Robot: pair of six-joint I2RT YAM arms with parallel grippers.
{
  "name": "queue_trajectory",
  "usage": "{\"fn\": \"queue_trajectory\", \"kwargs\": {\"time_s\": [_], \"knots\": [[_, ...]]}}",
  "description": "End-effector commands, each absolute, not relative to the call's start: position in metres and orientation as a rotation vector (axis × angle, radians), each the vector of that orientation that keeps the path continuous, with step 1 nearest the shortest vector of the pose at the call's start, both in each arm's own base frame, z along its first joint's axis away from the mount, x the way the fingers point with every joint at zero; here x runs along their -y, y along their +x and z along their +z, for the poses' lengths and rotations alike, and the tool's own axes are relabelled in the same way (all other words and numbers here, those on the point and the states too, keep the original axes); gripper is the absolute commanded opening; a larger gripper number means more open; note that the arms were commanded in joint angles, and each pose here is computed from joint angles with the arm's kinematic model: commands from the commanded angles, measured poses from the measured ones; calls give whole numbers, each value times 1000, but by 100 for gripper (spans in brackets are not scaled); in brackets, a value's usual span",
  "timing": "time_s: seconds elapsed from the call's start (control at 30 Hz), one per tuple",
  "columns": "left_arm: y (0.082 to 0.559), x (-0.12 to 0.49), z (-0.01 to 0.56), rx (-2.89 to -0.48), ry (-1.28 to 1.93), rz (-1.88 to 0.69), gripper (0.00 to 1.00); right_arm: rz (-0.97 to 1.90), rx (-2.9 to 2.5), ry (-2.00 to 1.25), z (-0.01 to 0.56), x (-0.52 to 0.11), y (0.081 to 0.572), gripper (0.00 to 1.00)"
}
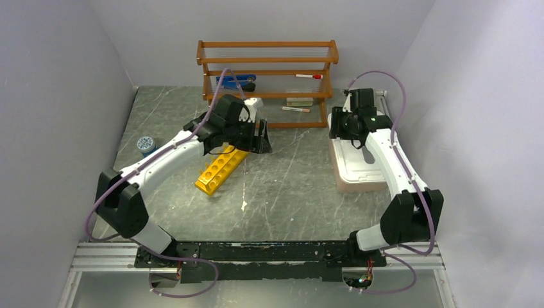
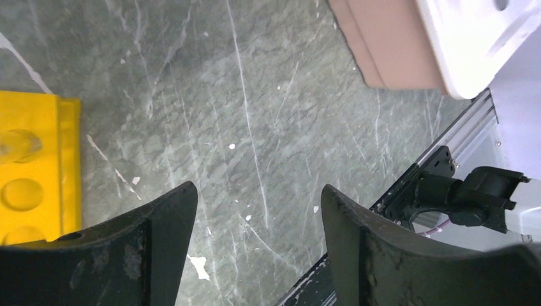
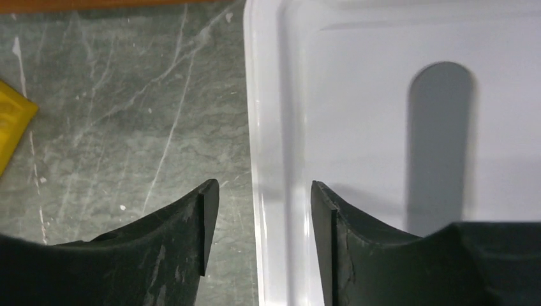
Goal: Organize the chemistry lab equipment
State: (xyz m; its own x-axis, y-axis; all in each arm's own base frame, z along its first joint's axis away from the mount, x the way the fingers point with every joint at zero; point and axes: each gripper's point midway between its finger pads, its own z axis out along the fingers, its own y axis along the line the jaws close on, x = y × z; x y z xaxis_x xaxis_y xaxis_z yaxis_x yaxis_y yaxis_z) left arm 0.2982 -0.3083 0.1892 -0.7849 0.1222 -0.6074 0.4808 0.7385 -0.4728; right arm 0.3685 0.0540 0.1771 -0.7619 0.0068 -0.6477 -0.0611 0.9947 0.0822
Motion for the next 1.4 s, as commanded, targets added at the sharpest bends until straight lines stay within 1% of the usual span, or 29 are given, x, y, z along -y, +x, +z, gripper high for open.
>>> {"fn": "queue_trajectory", "kwargs": {"time_s": [0.0,0.13,0.23,0.33,0.4,0.53,0.63,0.7,0.77,0.87,0.97,1.0,1.07,1.1,1.27,1.37], "knots": [[305,288,250,-2221,447,-771,77,63,-2308,140,225,-37,362,59],[299,262,276,-2157,408,-676,82,-78,-2252,331,233,-8,342,61],[289,240,295,-2108,369,-621,86,-187,-2254,491,218,19,327,61],[275,220,313,-2071,331,-594,90,-228,-2285,646,197,42,321,62],[263,205,326,-2048,295,-574,91,-237,-2299,729,183,57,320,62],[240,175,340,-2039,226,-532,92,-217,-2342,785,160,64,322,62],[220,155,347,-2035,199,-514,96,-204,-2385,799,146,62,320,63],[207,143,350,-2035,195,-502,97,-197,-2399,795,145,61,318,63],[195,128,353,-2035,181,-473,97,-201,-2376,778,158,62,318,63],[183,104,356,-2036,110,-413,97,-168,-2309,703,196,58,318,63],[173,77,365,-2024,27,-333,96,-89,-2246,568,236,35,309,66],[170,68,369,-2014,2,-307,96,-50,-2237,518,245,25,303,72],[162,53,378,-1991,-31,-269,97,51,-2228,412,256,0,291,96],[157,45,384,-1980,-46,-255,97,99,-2221,369,262,-12,283,99],[140,23,401,-1934,-85,-232,97,377,-2118,170,295,-59,241,100],[131,14,409,-1899,-95,-242,97,493,-2007,43,321,-76,214,100]]}}
